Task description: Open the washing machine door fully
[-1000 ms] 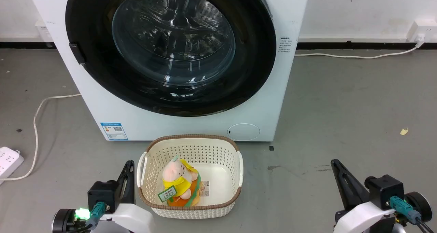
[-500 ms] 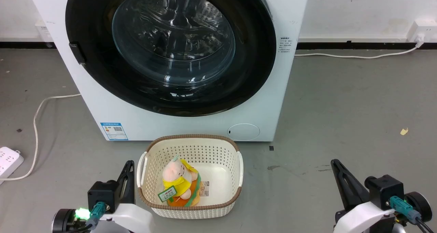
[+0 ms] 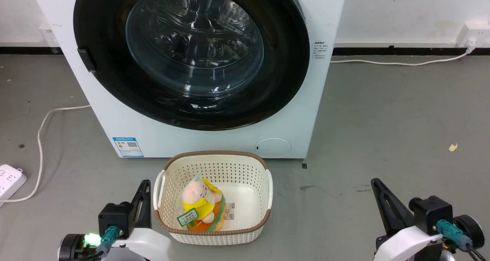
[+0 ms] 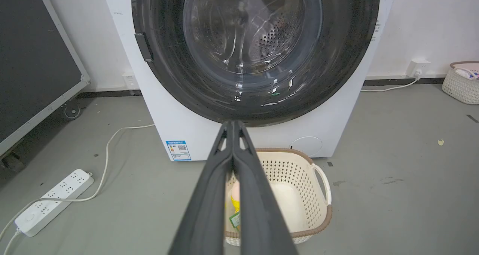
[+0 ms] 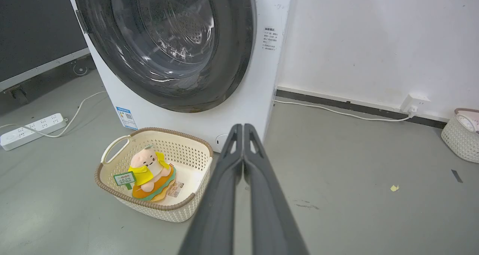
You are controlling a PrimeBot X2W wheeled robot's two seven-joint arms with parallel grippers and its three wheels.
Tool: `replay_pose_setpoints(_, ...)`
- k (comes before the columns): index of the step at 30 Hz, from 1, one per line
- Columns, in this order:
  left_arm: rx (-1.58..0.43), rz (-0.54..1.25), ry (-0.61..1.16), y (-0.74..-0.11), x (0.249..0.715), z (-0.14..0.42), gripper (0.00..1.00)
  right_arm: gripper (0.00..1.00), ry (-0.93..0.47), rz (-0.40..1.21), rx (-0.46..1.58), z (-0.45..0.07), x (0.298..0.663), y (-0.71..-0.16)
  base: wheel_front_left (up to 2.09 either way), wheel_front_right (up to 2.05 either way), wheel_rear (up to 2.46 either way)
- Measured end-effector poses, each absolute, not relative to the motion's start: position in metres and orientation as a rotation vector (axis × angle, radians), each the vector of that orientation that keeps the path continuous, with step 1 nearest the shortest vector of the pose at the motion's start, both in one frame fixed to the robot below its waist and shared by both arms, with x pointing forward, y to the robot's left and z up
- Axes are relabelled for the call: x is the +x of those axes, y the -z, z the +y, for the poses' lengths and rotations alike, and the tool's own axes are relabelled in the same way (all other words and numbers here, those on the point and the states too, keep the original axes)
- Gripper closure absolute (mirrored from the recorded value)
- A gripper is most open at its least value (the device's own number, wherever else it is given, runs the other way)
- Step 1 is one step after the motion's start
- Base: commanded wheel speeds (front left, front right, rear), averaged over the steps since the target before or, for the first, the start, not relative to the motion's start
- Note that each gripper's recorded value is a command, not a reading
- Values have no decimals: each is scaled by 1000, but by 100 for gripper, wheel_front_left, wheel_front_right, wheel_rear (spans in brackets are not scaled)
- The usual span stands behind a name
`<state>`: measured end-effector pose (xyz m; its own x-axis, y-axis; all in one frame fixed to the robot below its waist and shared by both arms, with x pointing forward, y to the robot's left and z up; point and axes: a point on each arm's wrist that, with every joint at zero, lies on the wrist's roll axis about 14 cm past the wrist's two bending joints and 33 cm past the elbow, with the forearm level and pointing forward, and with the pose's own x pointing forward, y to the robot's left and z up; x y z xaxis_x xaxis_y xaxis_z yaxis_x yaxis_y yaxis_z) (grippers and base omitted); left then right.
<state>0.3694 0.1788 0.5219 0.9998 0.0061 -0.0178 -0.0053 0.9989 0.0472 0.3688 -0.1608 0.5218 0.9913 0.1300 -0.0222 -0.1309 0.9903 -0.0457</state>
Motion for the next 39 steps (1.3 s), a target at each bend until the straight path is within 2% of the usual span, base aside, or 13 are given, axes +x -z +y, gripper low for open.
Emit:
replay_pose_setpoints(14,47,18,-6,-522,369,179,100,100,-131,19,-47,-161,369,-522,0,0,0)
replay_pose_setpoints(15,47,18,-6,-522,369,179,0,0,-131,19,-47,-161,369,-522,0,0,0)
replay_pose_setpoints(39,45,14,4,-517,367,175,0,0,-148,-3,-24,-156,369,-522,0,0,0)
